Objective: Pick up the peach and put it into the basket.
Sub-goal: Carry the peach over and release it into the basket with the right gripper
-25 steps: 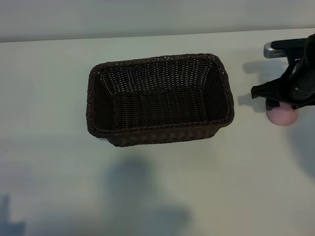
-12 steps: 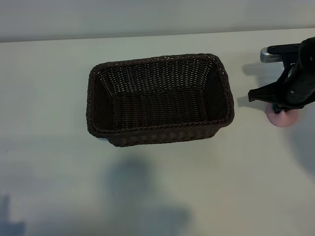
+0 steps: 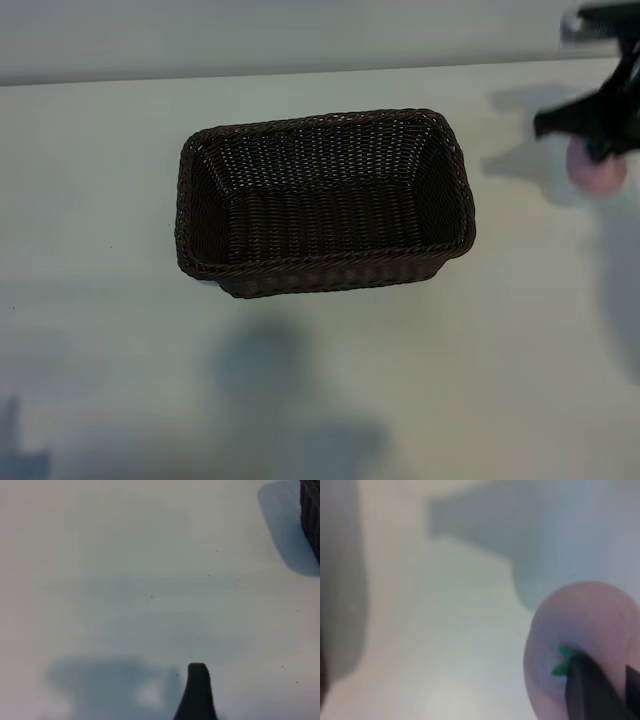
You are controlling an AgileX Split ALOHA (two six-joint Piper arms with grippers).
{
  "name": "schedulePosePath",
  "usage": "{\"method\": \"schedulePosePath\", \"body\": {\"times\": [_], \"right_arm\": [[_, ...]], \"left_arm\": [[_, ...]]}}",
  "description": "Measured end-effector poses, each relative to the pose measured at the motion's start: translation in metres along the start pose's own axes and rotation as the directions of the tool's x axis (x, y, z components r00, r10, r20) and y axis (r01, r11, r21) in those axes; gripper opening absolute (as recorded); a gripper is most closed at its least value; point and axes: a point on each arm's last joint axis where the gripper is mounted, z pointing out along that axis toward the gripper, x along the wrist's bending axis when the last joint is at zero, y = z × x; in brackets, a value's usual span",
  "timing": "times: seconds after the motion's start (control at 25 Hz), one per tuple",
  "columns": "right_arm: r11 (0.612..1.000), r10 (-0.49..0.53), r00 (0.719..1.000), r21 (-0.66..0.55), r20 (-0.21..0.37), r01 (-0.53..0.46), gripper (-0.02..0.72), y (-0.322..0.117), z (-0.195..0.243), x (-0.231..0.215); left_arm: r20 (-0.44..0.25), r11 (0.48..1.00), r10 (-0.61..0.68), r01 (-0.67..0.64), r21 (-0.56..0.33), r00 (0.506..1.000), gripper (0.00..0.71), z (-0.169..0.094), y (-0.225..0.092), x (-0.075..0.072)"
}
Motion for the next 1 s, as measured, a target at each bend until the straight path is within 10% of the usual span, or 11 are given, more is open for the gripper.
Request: {"method": "schedulePosePath", "body": {"times": [0.52, 1.0], "right_arm": [[0.998, -0.065, 0.985, -0.009, -0.159, 0.064, 0.041, 0.011, -0.034, 0.022], [0.95, -0.313, 0.893, -0.097, -0.324, 0.298, 0.041, -0.007, -0.065, 0.128]], "left_arm": [[0.005, 1.0, 0.002, -0.002, 0.0, 1.0, 0.596, 0.0, 0.0, 0.0], [0.005, 1.0, -0.001, 0.001, 0.0, 1.0, 0.596, 0.0, 0.0, 0.0]]}}
